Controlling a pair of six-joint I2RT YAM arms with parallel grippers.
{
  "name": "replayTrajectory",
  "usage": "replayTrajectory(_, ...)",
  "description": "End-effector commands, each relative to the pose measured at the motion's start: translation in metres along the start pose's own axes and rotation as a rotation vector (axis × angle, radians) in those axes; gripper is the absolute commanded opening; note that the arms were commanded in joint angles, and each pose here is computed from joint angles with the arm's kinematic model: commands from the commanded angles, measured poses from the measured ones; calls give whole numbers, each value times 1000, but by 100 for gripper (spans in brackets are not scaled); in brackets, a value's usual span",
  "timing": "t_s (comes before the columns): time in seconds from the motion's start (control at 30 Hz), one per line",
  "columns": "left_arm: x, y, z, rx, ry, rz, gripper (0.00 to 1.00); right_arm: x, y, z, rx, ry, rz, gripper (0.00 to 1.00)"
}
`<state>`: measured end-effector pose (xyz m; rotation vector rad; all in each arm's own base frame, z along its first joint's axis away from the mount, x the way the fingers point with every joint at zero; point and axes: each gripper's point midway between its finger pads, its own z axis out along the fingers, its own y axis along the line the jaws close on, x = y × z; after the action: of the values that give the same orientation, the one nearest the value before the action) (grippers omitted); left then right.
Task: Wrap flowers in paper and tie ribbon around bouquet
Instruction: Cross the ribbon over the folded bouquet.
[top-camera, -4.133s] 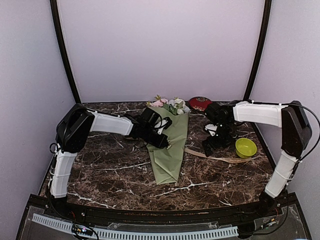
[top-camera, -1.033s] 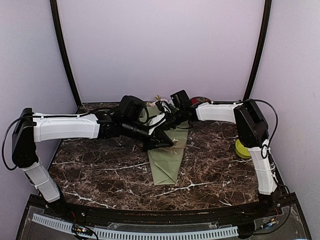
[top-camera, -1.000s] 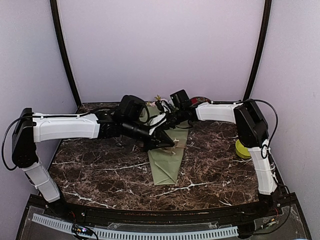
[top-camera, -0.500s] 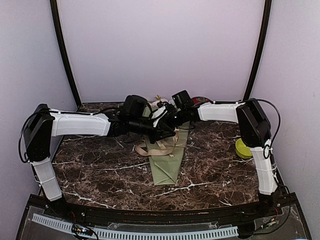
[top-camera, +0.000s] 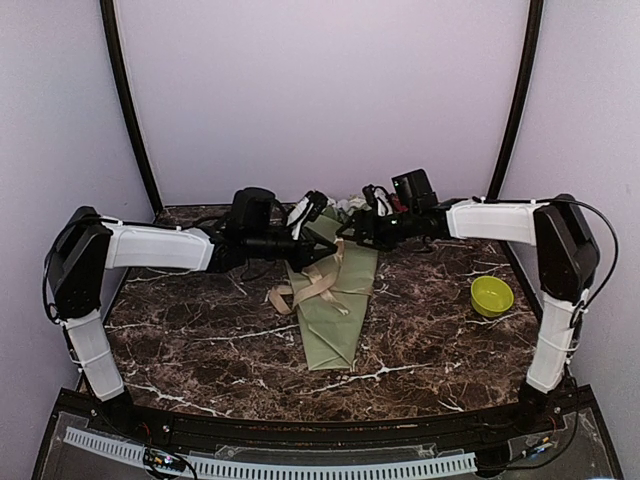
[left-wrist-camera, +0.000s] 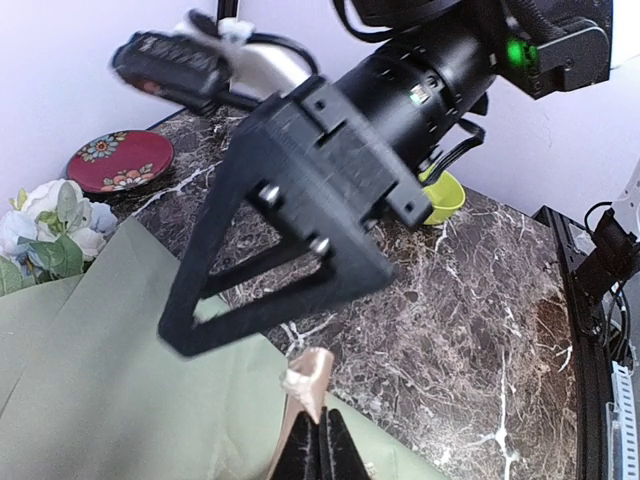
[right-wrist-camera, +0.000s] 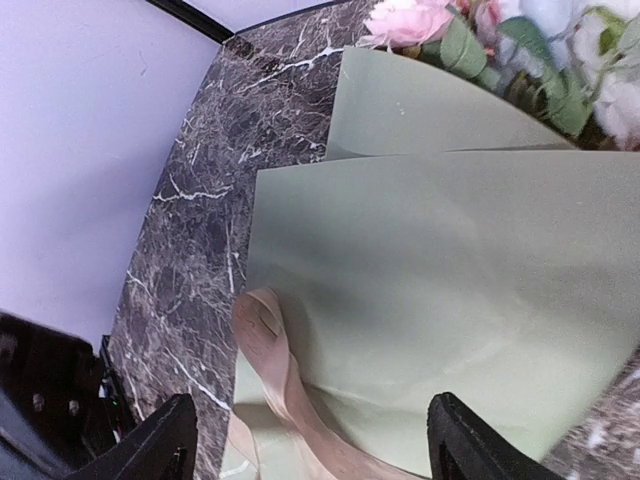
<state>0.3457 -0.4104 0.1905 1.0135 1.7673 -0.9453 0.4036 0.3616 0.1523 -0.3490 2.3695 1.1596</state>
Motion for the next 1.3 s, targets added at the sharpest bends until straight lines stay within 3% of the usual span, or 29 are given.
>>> replayTrajectory(0.0,-8,7,-4,-21,-33,-6,0,-12,0,-33,50,-122,-128,83)
replayTrajectory(0.23,-3,17,-3,-47,-21,-23,0,30,33,-51,-165,-151,-260,82)
replayTrajectory(0.37,-3,16,-1,-37,-19,-31,0,44,50,-30,-180,-95,-338,77)
replayTrajectory(0.5,-3,15,0,-28,-17,-34,0,38,46,-8,-147,-102,-314,73)
replayTrajectory(0.63,0,12,0,-15,-8,-38,0,28,35,6,-98,-108,-280,54)
replayTrajectory(0.73,1,12,0,-12,-6,-41,0,25,29,8,-66,-117,-264,31)
replayTrajectory(0.83,2,13,0,-15,1,-41,0,22,22,5,-22,-138,-250,0)
replayTrajectory(0.9,5,17,0,-36,17,-38,0,22,15,3,18,-141,-243,0)
replayTrajectory(0.93,7,22,-1,-56,31,-39,10,24,12,3,28,-135,-243,0)
replayTrajectory(0.97,12,28,-2,-78,61,-50,26,26,11,3,33,-127,-243,0)
replayTrajectory(1.03,20,47,-8,-125,115,-72,43,32,9,4,32,-106,-240,0)
replayTrajectory(1.17,38,93,-24,-237,252,-115,53,36,9,2,27,-98,-235,0)
replayTrajectory(1.27,54,97,-26,-217,371,-80,61,48,1,5,33,-69,-219,0)
